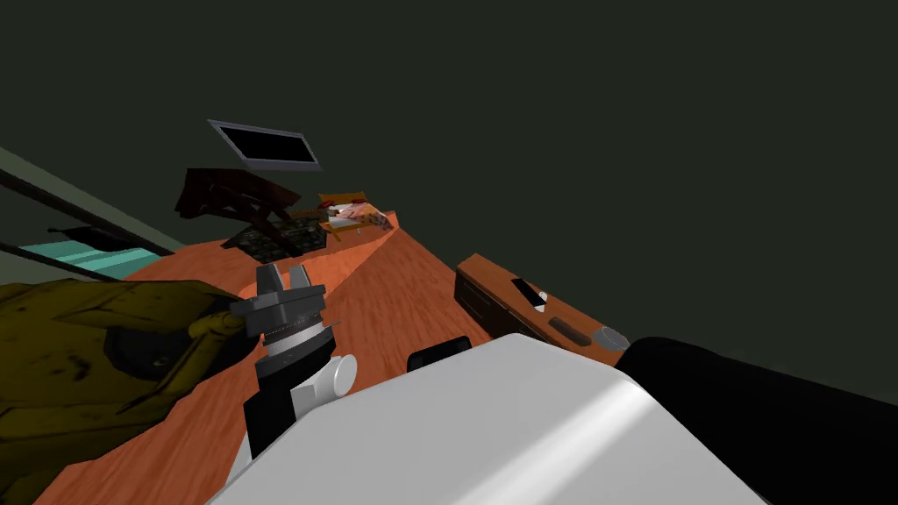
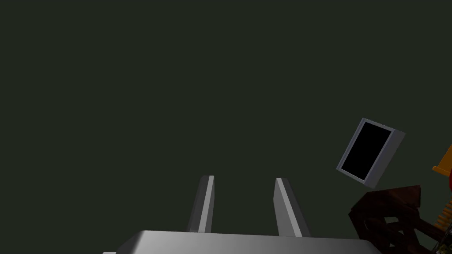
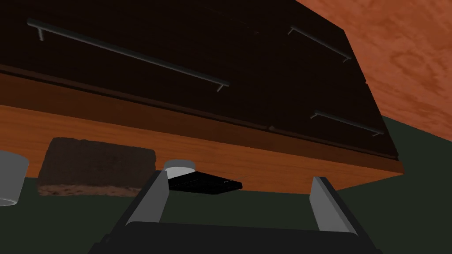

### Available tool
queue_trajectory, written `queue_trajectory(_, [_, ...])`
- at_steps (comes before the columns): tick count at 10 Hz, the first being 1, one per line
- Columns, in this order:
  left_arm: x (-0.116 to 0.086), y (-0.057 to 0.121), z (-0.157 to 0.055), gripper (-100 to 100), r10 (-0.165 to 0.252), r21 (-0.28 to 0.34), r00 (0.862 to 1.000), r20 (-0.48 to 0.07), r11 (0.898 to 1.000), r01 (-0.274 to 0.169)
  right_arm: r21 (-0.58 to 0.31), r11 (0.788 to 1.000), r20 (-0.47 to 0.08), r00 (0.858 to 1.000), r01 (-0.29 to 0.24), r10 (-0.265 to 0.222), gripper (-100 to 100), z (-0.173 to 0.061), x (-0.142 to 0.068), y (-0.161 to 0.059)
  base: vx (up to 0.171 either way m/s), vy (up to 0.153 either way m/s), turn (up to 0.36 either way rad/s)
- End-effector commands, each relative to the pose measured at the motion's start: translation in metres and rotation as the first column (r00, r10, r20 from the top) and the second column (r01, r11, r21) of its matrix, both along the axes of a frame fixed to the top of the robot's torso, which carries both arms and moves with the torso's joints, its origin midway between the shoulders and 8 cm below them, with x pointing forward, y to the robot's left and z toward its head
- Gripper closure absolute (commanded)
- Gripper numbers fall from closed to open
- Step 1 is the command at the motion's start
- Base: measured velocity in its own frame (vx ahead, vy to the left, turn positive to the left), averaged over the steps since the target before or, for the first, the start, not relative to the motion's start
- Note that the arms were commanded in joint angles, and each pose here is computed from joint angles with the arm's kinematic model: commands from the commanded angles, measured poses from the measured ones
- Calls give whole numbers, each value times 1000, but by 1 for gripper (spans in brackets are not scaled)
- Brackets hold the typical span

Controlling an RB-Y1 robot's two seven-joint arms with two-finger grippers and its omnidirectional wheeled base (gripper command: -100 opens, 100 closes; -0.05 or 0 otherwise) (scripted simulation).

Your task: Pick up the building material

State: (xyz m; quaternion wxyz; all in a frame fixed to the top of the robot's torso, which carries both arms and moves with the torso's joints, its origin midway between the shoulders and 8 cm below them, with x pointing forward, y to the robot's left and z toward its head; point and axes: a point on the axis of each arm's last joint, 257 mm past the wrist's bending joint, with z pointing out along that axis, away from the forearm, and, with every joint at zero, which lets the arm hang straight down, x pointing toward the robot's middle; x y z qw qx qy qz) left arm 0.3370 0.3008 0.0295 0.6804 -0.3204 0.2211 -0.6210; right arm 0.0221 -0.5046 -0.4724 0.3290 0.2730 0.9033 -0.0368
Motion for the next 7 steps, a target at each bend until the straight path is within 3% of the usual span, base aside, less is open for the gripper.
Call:
queue_trajectory(1, [0, 0, 0, 0, 0, 0, 1000, 0, 1000, 0, -39, 999, -130, 991, -30, 24, -100, -11, -52, -9, 89, -128, 435])
queue_trajectory(2, [0, 0, 0, 0, 0, 0, 1000, 0, 1000, 0, -40, 999, -133, 991, -28, 22, -100, -12, -54, -10, 66, -114, 292])
queue_trajectory(4, [0, 0, 0, 0, 0, 0, 1000, 0, 1000, 0, -65, 994, -278, 958, -88, 66, -100, -24, -115, -13, 56, -136, 417])
queue_trajectory(5, [0, 0, 0, 0, 0, 0, 1000, 0, 1000, 0, -68, 994, -288, 956, -83, 61, -100, -24, -120, -15, 47, -142, 199])
queue_trajectory(6, [0, 0, 0, 0, 0, 0, 1000, 0, 1000, 0, -72, 990, -351, 933, -118, 85, -100, -27, -148, -16, 40, -121, 341])
queue_trajectory(7, [0, 0, 0, 0, 0, 0, 1000, 0, 1000, 0, -73, 991, -356, 931, -116, 83, -100, -28, -150, -17, 28, -112, 176])
